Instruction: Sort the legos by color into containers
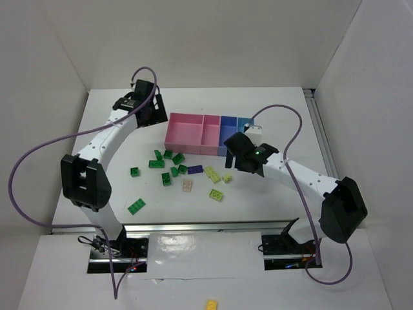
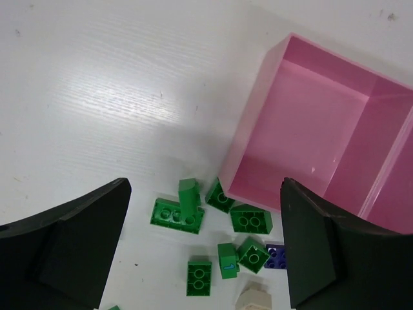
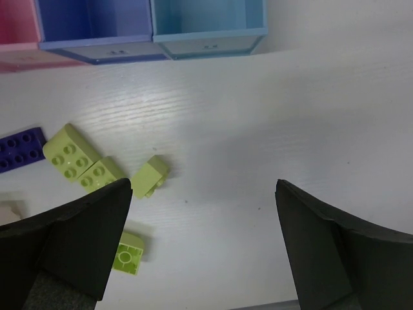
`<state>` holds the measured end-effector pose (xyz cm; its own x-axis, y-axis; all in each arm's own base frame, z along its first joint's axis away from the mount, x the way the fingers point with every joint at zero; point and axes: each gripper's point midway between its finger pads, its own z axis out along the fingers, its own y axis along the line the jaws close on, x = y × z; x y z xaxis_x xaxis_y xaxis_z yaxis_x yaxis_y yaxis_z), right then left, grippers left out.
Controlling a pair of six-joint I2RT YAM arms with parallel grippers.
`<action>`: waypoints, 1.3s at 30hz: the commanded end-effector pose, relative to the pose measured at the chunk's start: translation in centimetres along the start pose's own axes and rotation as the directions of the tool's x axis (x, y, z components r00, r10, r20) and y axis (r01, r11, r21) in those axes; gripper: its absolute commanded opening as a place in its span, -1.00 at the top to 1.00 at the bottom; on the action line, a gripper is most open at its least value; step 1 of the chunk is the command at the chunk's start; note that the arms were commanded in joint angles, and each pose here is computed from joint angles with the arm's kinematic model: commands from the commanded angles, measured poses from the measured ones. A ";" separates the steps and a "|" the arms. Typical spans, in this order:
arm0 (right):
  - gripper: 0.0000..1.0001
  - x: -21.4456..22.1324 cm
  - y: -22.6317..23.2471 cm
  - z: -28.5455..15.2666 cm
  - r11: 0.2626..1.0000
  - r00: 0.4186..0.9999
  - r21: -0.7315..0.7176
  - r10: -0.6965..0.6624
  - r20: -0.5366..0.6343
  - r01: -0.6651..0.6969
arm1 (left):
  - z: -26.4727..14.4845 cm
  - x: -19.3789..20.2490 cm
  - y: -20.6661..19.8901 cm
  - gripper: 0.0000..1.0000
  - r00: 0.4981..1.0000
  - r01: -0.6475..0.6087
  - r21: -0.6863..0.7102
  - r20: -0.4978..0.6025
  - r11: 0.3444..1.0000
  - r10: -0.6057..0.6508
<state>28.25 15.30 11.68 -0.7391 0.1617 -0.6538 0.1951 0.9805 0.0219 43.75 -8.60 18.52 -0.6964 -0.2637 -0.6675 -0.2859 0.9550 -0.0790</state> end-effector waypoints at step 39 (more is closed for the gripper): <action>-0.38 5.7 6.1 5.6 0.918 0.964 -0.321 -0.262 -0.053 0.232 | -1.8 1.9 2.7 -0.99 0.990 0.138 0.136 -0.040 0.981 -0.133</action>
<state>27.58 19.94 3.29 -0.8248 -0.0720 -0.5609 -0.1389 0.9873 0.0776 40.24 -6.70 17.26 -0.6970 -0.3957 -0.5980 -0.3062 0.9183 -0.2507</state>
